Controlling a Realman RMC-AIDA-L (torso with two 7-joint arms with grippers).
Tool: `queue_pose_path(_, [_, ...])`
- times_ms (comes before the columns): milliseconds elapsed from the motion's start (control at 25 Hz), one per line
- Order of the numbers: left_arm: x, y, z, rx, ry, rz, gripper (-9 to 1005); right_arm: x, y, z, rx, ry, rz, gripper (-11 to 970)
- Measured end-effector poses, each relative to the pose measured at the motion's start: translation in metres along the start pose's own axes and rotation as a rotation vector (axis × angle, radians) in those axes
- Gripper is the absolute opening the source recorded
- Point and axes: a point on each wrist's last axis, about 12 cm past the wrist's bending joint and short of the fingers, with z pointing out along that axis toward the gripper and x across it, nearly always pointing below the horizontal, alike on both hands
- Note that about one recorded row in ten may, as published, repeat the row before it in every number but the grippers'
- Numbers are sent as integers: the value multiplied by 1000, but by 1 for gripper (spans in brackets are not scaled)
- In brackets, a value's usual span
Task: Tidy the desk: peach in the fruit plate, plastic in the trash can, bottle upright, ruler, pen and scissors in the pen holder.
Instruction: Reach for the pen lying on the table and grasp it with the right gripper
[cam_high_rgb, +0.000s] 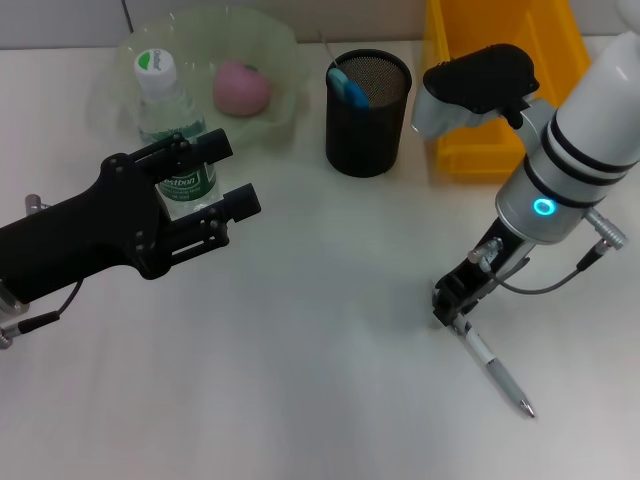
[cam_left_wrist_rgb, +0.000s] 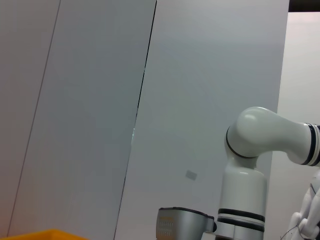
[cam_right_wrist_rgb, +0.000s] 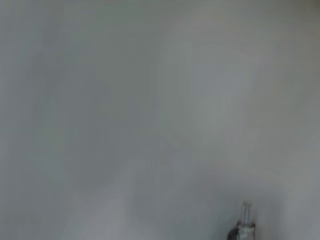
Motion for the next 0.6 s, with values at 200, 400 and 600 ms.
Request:
queue_pose_path(200, [0,0,0,0,0,0,701,0,1,1,4,4,-7,215])
queue_pose_path(400, [0,0,0,0,0,0,701,-1,2,0,4,3,-7,210])
queue_pose_path(600, [0,0,0,-2,-1,0,701,-1,2,0,4,2,-7,206])
